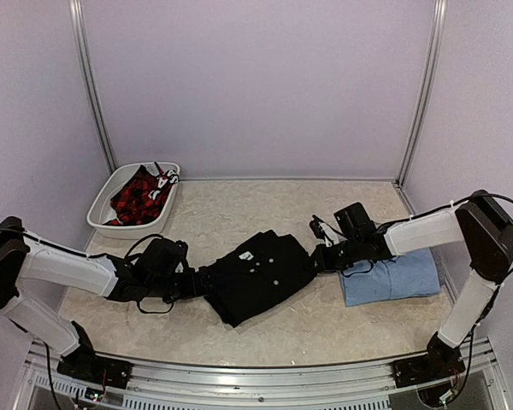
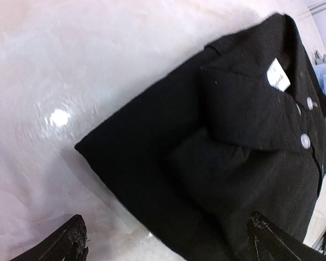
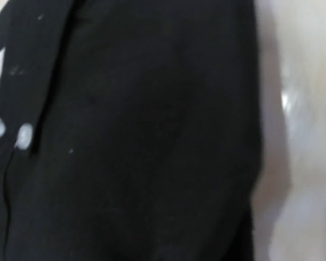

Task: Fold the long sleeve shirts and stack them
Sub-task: Rotate the square-folded shirt at the center of the board.

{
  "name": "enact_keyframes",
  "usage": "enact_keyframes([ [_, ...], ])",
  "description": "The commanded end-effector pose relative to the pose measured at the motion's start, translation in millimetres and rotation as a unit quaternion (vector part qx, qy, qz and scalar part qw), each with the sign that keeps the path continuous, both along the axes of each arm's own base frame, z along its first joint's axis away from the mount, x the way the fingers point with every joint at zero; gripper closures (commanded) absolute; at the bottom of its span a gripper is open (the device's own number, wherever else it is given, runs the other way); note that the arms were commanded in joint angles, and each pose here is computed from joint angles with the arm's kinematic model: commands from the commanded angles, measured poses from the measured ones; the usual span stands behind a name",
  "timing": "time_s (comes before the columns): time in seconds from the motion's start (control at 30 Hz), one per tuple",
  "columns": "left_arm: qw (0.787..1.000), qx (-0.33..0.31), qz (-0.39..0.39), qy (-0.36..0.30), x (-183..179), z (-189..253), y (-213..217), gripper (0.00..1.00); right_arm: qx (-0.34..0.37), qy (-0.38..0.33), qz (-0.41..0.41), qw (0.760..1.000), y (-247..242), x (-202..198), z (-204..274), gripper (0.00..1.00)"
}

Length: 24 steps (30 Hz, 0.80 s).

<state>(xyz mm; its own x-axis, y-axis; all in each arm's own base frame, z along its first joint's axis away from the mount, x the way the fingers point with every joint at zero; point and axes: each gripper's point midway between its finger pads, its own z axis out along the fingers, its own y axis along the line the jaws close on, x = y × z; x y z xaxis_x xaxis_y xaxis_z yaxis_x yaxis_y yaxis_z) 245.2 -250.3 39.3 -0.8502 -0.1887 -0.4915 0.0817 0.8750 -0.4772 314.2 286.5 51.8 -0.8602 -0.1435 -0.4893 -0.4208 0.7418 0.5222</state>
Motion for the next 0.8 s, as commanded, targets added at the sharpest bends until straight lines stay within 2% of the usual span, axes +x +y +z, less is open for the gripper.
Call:
enact_keyframes([
  [0.0, 1.000, -0.003, -0.009, -0.024, 26, 12, -4, 0.03, 0.033, -0.009, -0.060, 0.998, 10, -27, 8, 0.95],
  [0.07, 1.000, -0.004, -0.012, -0.023, 30, 12, -6, 0.03, 0.032, 0.001, -0.048, 0.998, 20, -51, 2, 0.87],
  [0.17, 1.000, -0.008, -0.013, -0.018, 30, 11, -8, 0.03, 0.019, 0.009, -0.033, 0.999, 27, -68, 0, 0.66],
  [0.3, 1.000, -0.012, -0.006, -0.011, 26, 10, -4, 0.02, 0.004, -0.007, -0.041, 0.999, 17, -69, 11, 0.33],
  [0.37, 1.000, -0.013, 0.001, -0.005, 22, 7, 0, 0.02, -0.008, -0.019, -0.037, 0.999, 14, -64, 17, 0.23],
  [0.5, 1.000, -0.029, 0.008, -0.001, 13, 8, 5, 0.02, -0.005, -0.018, -0.031, 0.999, 6, -48, 19, 0.16],
  [0.77, 0.996, -0.089, 0.004, 0.011, 7, 13, -4, 0.04, 0.036, 0.040, -0.017, 0.998, 2, -27, -9, 0.15],
])
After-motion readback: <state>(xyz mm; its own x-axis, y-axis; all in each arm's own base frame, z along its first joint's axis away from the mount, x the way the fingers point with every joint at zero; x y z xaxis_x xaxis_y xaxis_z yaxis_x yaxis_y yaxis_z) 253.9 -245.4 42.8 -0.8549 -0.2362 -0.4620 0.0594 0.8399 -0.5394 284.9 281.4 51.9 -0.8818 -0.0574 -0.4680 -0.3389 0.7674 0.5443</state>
